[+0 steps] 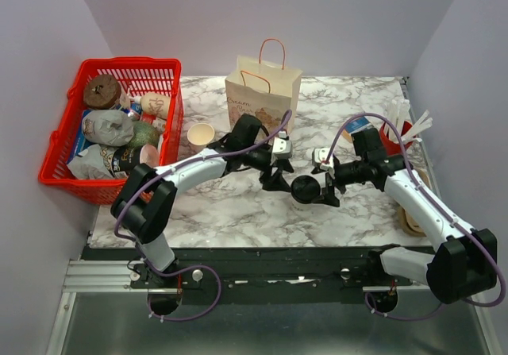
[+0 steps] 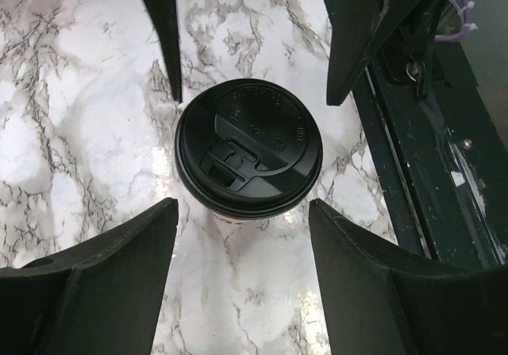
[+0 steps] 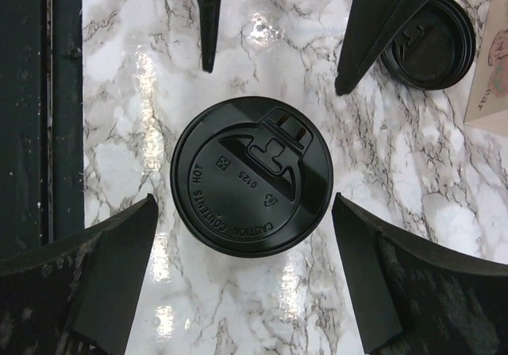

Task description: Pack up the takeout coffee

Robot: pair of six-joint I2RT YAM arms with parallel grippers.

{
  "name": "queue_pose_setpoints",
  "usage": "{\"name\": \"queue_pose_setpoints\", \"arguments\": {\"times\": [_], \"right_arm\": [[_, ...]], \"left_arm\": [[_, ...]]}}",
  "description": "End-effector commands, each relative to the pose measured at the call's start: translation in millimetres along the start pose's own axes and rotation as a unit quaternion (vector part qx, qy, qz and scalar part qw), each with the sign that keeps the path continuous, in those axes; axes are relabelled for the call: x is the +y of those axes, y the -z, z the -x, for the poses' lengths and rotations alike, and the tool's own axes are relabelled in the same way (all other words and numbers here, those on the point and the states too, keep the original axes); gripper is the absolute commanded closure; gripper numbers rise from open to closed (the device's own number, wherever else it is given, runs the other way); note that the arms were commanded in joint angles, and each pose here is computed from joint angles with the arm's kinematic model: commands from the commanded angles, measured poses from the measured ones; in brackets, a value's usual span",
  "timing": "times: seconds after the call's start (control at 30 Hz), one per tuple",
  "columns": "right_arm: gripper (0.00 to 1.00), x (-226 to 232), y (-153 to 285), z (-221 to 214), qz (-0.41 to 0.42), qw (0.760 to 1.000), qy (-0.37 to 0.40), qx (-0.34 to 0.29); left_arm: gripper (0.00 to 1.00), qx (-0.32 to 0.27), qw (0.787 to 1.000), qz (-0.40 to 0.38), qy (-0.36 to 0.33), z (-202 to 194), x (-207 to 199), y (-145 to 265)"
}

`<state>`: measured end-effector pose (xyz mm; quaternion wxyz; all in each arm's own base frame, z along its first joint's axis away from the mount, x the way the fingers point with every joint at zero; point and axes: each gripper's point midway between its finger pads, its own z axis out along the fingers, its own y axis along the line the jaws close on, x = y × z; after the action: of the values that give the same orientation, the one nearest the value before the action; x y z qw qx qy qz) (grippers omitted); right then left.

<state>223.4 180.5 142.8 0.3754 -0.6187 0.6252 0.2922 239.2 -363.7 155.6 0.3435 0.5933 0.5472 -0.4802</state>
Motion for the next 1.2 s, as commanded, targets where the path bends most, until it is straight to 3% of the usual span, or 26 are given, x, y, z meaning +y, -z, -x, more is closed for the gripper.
{"name": "queue_pose_setpoints", "arguments": {"times": [0.0,0.4,0.83,1.17], "right_arm": [[0.01,-7.1,-4.6,0.0,-0.007,1.000,0.013,-0.001],[0.01,-4.8,-10.0,-10.9,0.016,1.000,-0.008,0.017],[0.13,2.0,-17.7,-20.6,0.029,0.999,-0.033,0.024],[0.15,12.3,-25.4,-36.7,0.050,0.996,-0.063,0.039]], "left_arm": [[0.25,-0.007,0.998,-0.025,-0.061,3.7,-2.4,-14.8],[0.25,-0.005,0.998,-0.015,-0.068,0.2,9.6,-31.6],[0.26,-0.014,0.996,-0.014,-0.082,4.1,4.4,-36.2],[0.32,0.005,0.998,-0.045,-0.050,-23.4,-6.2,-43.4]]}}
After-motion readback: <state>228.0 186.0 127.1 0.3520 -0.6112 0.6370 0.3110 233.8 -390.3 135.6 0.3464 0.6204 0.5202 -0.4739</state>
